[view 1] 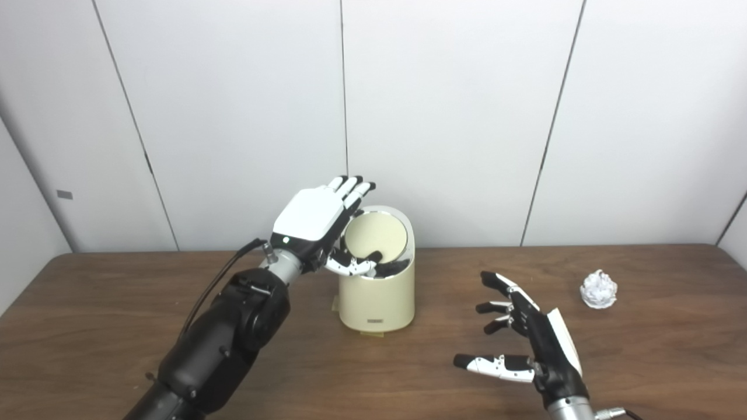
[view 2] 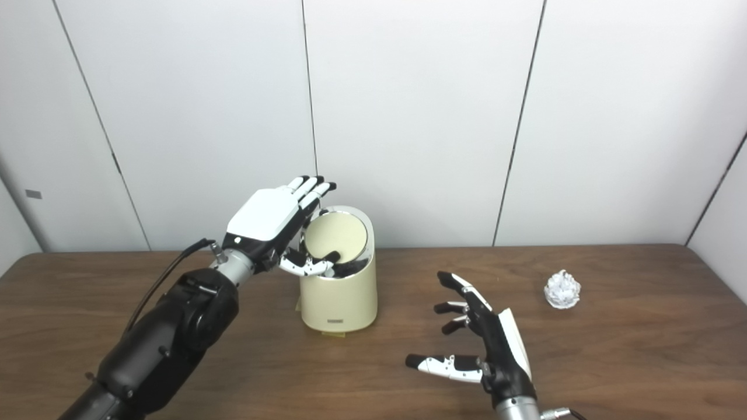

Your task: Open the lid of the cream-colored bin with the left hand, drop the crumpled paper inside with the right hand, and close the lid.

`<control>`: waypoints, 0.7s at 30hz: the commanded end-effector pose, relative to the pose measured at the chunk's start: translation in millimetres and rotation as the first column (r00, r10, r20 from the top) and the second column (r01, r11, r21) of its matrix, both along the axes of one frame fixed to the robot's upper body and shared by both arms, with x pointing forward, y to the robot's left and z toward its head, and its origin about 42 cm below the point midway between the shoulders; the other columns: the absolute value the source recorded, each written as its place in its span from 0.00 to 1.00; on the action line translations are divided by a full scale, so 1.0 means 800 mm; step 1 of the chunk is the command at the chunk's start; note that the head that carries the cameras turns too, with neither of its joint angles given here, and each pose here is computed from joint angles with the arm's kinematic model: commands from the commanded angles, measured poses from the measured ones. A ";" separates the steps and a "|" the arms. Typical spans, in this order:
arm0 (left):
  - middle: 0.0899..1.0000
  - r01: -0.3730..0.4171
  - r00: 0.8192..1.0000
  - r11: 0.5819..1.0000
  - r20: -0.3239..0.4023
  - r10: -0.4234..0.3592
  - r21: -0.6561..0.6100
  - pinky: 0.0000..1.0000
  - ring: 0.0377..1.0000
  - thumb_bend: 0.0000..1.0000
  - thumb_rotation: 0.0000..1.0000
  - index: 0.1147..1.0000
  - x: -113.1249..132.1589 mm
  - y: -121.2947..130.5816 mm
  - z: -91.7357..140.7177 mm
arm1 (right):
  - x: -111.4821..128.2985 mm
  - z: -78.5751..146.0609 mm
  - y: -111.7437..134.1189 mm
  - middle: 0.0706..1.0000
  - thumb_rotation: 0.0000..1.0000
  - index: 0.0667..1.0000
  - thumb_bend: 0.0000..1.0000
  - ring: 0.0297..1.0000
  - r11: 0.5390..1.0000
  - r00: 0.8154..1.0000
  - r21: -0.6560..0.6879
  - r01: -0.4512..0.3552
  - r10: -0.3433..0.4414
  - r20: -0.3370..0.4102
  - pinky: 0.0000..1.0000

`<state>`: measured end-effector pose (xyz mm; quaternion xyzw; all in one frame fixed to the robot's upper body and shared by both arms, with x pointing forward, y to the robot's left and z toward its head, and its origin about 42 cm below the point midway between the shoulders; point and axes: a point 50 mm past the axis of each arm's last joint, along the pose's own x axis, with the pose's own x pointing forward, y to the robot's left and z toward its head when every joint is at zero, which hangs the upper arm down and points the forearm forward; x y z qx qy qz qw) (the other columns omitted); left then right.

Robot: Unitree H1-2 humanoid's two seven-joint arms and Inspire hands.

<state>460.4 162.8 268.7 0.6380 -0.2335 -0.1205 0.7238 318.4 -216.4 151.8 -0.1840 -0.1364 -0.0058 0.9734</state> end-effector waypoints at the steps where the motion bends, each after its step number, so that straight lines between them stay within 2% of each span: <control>1: 1.00 -0.016 0.998 1.000 0.054 0.017 -0.017 0.90 1.00 1.00 0.18 1.00 0.004 0.014 0.029 | 0.012 0.024 0.002 0.84 0.06 0.81 0.80 0.67 1.000 0.996 -0.009 -0.007 0.008 0.094 0.51; 6: 1.00 -0.030 0.997 0.997 0.070 0.034 -0.067 0.88 1.00 1.00 0.19 1.00 0.002 0.024 0.041 | 0.012 0.023 0.003 0.85 0.08 0.81 0.80 0.67 1.000 0.996 -0.006 -0.009 0.010 0.091 0.50; 9: 1.00 -0.034 0.997 0.990 0.062 0.043 -0.134 0.88 1.00 0.99 0.21 1.00 -0.001 0.030 0.050 | 0.011 0.022 0.002 0.85 0.08 0.82 0.79 0.68 1.000 0.996 -0.006 -0.012 0.012 0.087 0.51; 12: 1.00 -0.020 0.996 0.966 0.077 0.041 -0.258 0.85 1.00 0.97 0.22 1.00 -0.003 0.036 0.056 | 0.010 0.022 0.001 0.85 0.08 0.82 0.79 0.68 1.000 0.996 -0.005 -0.015 0.015 0.087 0.51; 17: 1.00 -0.005 0.991 0.876 0.114 0.068 -0.482 0.78 0.98 0.90 0.23 1.00 -0.007 0.051 0.054 | 0.009 0.021 0.001 0.85 0.06 0.81 0.78 0.68 1.000 0.996 -0.002 -0.015 0.015 0.086 0.51; 21: 1.00 0.019 0.995 0.758 0.089 0.052 -0.653 0.84 0.98 0.85 0.25 1.00 -0.019 0.069 0.046 | 0.008 0.022 -0.001 0.85 0.07 0.82 0.78 0.69 1.000 0.997 -0.001 -0.013 0.013 0.077 0.52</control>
